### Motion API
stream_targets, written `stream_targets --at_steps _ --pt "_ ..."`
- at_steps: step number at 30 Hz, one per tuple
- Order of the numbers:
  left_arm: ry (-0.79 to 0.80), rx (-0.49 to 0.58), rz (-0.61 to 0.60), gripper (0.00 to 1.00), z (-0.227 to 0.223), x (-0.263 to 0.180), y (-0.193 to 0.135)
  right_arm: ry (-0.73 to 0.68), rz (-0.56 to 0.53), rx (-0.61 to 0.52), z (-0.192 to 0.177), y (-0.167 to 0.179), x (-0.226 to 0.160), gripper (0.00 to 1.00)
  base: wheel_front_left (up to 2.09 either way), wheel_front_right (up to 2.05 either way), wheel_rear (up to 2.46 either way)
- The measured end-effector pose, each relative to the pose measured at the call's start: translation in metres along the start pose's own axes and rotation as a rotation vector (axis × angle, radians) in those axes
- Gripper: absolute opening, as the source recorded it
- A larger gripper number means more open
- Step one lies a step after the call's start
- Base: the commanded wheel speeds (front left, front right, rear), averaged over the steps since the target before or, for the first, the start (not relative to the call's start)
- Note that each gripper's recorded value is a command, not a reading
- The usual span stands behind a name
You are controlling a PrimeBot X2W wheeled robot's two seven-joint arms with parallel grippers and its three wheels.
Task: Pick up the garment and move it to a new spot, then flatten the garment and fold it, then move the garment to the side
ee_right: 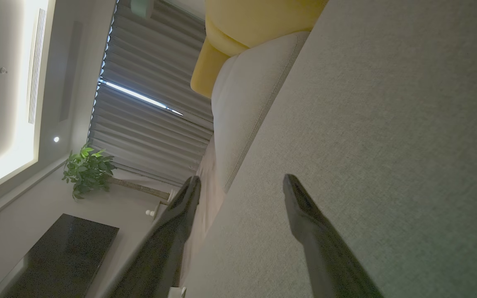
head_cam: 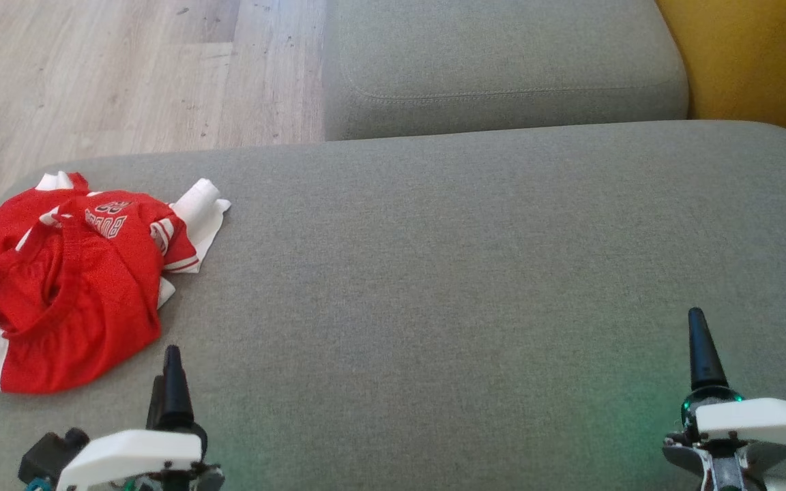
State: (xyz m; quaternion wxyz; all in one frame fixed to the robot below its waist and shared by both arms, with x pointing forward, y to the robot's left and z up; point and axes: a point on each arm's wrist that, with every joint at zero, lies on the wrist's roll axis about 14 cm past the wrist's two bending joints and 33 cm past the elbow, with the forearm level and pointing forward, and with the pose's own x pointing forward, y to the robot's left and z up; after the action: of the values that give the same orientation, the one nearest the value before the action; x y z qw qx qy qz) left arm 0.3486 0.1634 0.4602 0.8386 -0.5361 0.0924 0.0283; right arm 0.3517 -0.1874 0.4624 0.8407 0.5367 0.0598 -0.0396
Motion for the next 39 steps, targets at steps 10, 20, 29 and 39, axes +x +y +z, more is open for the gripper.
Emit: stream_targets --at_steps 10,20,29,39 --pt "0.001 0.152 -0.009 1.00 -0.007 -0.004 -0.006 0.004 0.028 -0.150 -0.005 0.008 -0.002 1.00 0.00 0.00 0.00" --pt "-0.017 0.284 -0.030 1.00 -0.008 -0.006 -0.016 0.003 0.076 -0.293 -0.009 0.022 -0.002 1.00 0.00 0.00 0.00" --pt "-0.032 0.398 -0.040 1.00 -0.012 -0.012 -0.019 0.004 0.098 -0.412 -0.014 0.025 -0.006 1.00 0.00 0.00 0.00" --pt "-0.070 0.536 -0.058 1.00 -0.012 -0.015 -0.030 0.005 0.148 -0.554 -0.022 0.036 -0.007 1.00 0.00 0.00 0.00"
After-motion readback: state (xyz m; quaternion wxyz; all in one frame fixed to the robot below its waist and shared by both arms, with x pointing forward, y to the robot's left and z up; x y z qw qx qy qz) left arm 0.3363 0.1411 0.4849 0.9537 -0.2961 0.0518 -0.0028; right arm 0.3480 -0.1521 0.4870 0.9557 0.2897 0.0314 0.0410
